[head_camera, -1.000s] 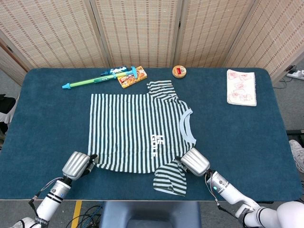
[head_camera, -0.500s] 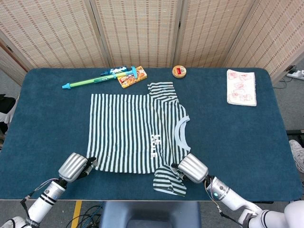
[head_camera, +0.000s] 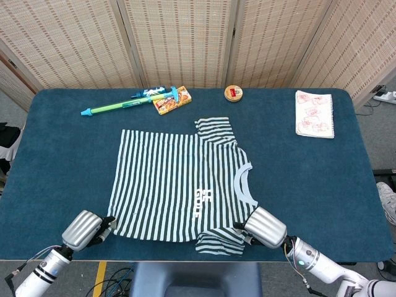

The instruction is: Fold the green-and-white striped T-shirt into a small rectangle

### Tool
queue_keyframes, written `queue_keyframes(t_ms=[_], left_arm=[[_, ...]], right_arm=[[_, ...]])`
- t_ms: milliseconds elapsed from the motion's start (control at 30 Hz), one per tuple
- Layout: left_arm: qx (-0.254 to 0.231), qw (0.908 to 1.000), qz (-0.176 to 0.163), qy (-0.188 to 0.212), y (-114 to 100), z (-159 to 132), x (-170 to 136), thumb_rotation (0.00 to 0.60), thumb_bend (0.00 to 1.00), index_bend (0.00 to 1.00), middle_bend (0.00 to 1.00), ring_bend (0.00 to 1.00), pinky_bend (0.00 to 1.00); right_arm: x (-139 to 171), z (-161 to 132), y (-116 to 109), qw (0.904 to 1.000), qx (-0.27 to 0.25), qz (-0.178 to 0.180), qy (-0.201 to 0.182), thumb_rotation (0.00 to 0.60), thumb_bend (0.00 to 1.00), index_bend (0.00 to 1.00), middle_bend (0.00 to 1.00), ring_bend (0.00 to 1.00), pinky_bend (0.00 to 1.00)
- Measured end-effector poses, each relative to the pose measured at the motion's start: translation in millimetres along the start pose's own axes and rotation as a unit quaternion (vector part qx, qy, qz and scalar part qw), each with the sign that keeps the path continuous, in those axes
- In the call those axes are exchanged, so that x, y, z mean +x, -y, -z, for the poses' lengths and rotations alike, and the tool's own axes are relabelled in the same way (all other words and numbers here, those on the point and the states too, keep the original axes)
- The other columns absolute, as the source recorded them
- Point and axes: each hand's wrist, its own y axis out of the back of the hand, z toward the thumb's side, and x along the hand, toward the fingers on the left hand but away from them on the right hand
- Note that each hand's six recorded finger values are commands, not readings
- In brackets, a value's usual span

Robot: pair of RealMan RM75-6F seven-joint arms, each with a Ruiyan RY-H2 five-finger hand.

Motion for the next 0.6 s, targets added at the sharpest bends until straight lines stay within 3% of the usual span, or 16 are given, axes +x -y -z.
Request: queue_keyframes(t_ms=[600], left_arm=[[-0.014, 0.9985, 0.026, 0.047, 1, -32, -43, 0.600, 0.59, 0.62, 0.92, 0.84, 0.89]], right_arm=[[41, -28, -11, 0.9986, -0.015, -0.008, -0.049, 0.600, 0.59, 0.82, 1.00, 0.99, 1.00]])
